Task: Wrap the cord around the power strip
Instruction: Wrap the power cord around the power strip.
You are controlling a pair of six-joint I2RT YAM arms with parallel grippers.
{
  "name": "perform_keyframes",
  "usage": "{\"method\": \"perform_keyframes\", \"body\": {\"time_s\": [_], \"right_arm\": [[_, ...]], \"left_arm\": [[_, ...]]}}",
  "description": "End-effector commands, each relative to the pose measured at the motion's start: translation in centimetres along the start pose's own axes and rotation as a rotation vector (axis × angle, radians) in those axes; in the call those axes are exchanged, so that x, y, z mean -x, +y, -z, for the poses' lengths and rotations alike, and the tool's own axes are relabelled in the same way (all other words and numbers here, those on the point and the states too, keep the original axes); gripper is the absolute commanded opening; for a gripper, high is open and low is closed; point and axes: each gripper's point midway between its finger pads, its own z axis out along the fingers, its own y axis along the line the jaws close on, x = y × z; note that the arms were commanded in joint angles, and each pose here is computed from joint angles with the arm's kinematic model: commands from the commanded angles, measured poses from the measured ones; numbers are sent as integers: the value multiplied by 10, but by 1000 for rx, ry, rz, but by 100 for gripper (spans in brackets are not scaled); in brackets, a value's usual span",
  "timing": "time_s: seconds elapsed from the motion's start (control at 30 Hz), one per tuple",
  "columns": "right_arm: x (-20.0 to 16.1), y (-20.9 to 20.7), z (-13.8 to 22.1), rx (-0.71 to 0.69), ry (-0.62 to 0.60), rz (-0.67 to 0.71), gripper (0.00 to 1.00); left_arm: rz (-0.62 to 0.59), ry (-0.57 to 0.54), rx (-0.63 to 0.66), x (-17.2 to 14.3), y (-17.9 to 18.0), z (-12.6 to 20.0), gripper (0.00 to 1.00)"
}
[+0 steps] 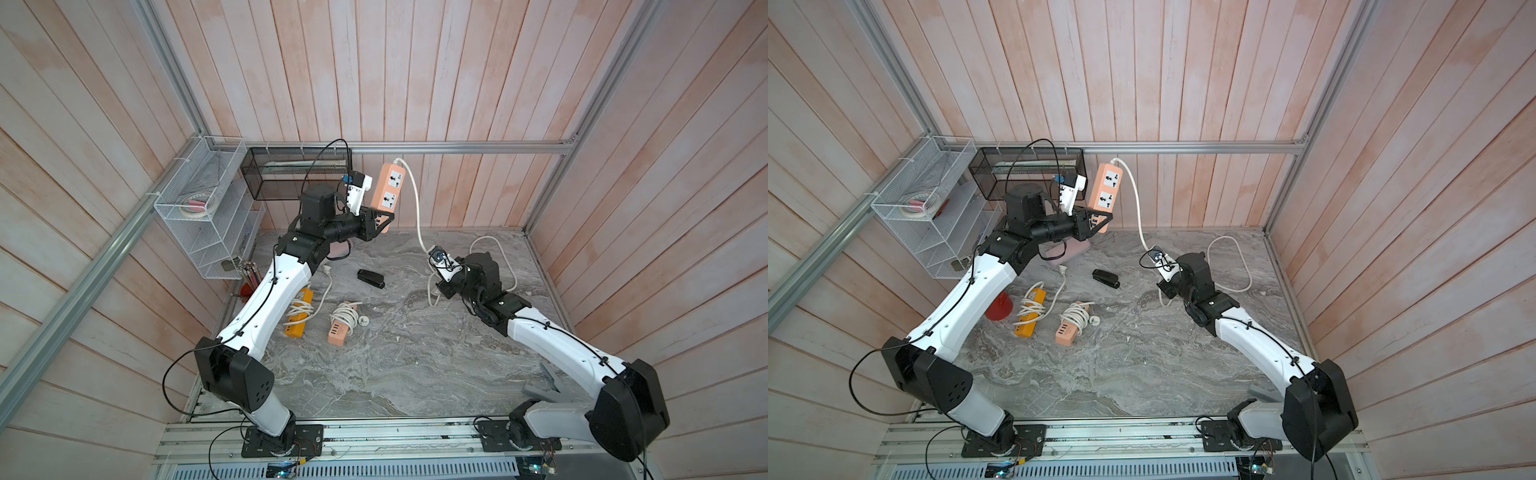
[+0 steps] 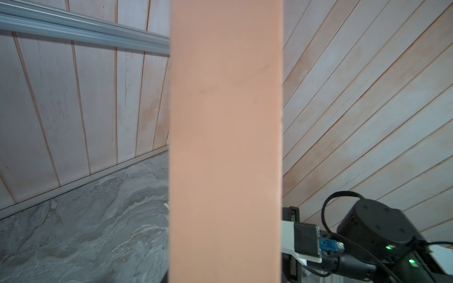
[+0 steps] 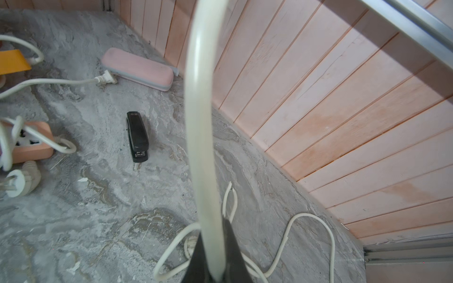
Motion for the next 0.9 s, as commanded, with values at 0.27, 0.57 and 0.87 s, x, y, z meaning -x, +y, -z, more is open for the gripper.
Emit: {"method": "perform_keyframes", "body": {"time_s": [0.27, 0.57, 0.87], "right_arm": [[75, 27, 35, 111, -36, 235, 0], [111, -21, 40, 137, -81, 252, 0], [73, -55, -14, 292, -54, 85, 0]], "left_arm": [[-465, 279, 92, -106, 30, -37, 0], [-798, 276, -94, -160, -12, -20, 0], [-956, 27, -297, -145, -103, 0, 0]]}}
